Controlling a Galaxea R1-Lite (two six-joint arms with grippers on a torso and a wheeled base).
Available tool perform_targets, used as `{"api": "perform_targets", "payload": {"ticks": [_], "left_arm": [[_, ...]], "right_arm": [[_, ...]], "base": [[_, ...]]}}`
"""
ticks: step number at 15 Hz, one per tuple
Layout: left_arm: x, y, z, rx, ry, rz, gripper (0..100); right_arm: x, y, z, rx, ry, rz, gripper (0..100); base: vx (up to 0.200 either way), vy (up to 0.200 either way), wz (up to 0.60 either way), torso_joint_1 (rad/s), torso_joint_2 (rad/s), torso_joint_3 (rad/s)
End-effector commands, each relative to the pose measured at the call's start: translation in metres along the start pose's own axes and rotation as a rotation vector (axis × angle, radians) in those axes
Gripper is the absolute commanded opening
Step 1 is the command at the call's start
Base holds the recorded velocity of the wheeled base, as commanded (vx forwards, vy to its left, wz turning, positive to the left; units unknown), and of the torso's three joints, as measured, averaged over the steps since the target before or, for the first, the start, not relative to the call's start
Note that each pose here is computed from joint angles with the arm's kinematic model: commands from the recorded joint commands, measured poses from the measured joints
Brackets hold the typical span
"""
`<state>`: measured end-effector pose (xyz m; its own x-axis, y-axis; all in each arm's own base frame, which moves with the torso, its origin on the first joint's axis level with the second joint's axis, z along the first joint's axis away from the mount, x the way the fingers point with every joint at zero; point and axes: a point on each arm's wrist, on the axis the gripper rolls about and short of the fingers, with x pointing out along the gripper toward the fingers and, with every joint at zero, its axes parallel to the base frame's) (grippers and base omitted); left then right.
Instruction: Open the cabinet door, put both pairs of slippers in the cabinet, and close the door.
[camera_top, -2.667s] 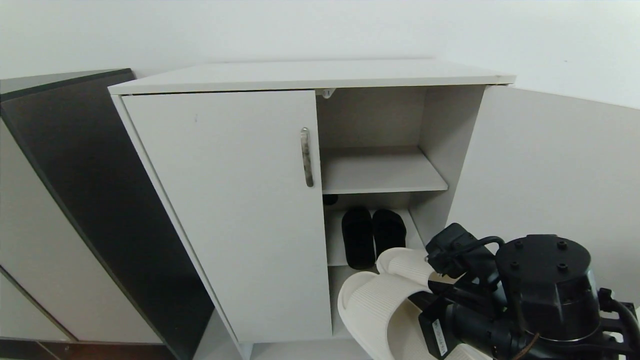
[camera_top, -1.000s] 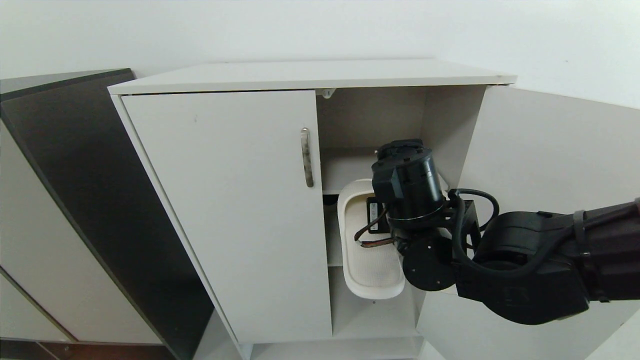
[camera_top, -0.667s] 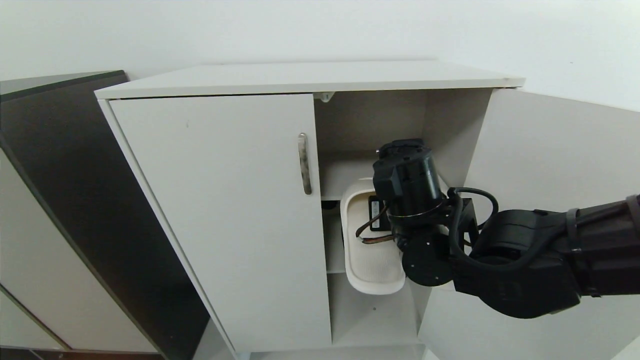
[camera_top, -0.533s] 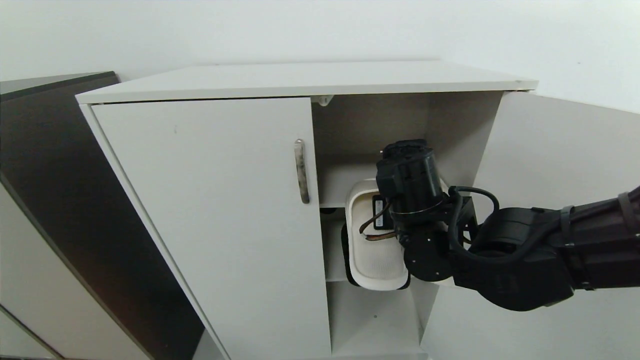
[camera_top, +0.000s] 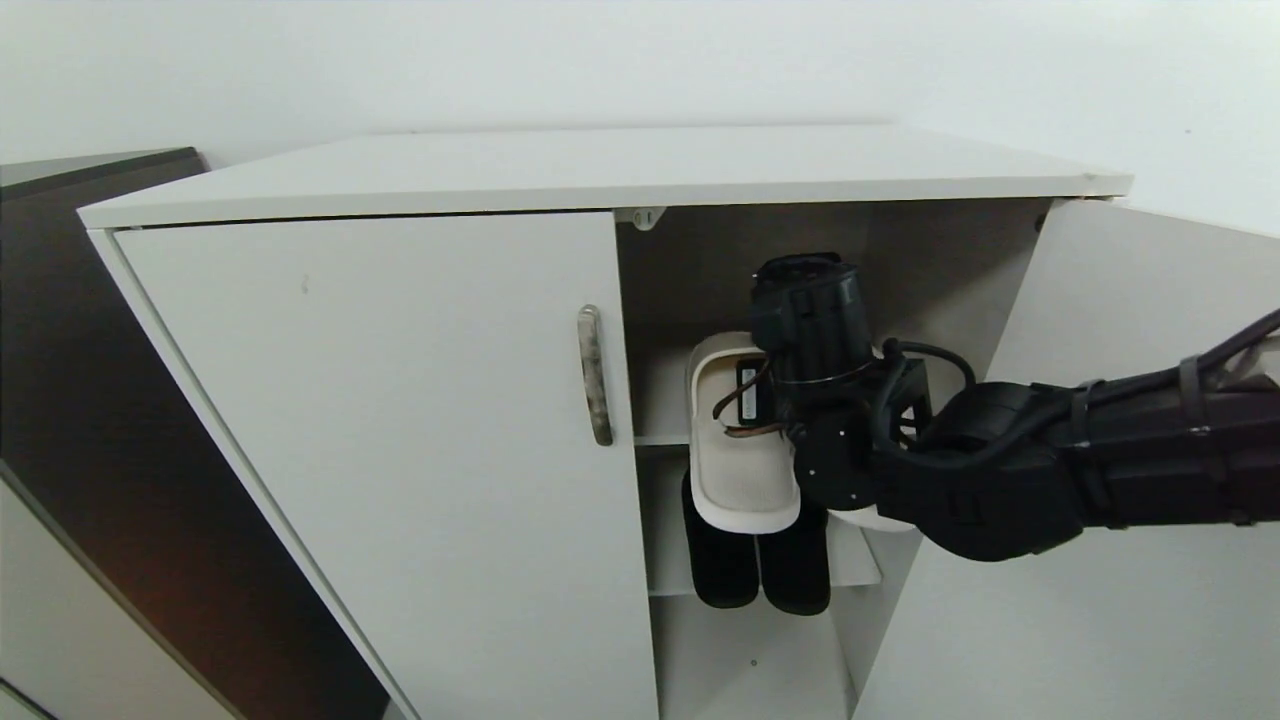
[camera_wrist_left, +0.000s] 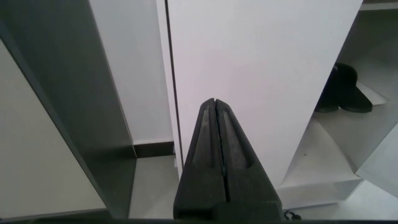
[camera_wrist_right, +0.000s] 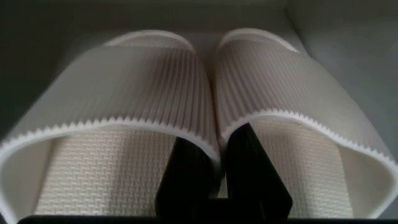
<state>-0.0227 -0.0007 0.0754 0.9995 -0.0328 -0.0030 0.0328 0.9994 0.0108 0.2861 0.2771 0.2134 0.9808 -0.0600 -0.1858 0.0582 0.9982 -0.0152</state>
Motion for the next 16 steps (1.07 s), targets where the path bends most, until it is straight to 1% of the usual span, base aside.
{"api": "perform_targets", "payload": {"ticks": [1, 6, 9, 10, 13, 16], "left_arm": [[0.0, 0.0, 0.0, 0.0, 0.002, 0.001, 0], [0.0, 0.0, 0.0, -0.003, 0.0, 0.002, 0], [0.0, 0.0, 0.0, -0.005, 0.002, 0.005, 0], [0.0, 0.0, 0.0, -0.008, 0.0, 0.005, 0], [0.0, 0.0, 0.0, -0.009, 0.0, 0.005, 0], [0.0, 0.0, 0.0, -0.009, 0.0, 0.005, 0]], "right_arm": [[0.017, 0.003, 0.0, 0.01, -0.003, -0.013, 0], [0.049, 0.003, -0.002, -0.004, -0.009, -0.054, 0], [0.061, 0.004, -0.003, -0.015, -0.012, -0.065, 0], [0.063, 0.004, 0.001, -0.013, -0.018, -0.044, 0], [0.063, 0.004, 0.016, -0.017, -0.053, -0.039, 0], [0.072, 0.004, 0.019, -0.02, -0.065, -0.053, 0]], "base": [[0.0, 0.0, 0.0, 0.0, 0.0, 0.0], [0.0, 0.0, 0.0, 0.0, 0.0, 0.0], [0.0, 0.0, 0.0, 0.0, 0.0, 0.0], [0.0, 0.0, 0.0, 0.0, 0.0, 0.0], [0.0, 0.0, 0.0, 0.0, 0.0, 0.0], [0.0, 0.0, 0.0, 0.0, 0.0, 0.0]]}}
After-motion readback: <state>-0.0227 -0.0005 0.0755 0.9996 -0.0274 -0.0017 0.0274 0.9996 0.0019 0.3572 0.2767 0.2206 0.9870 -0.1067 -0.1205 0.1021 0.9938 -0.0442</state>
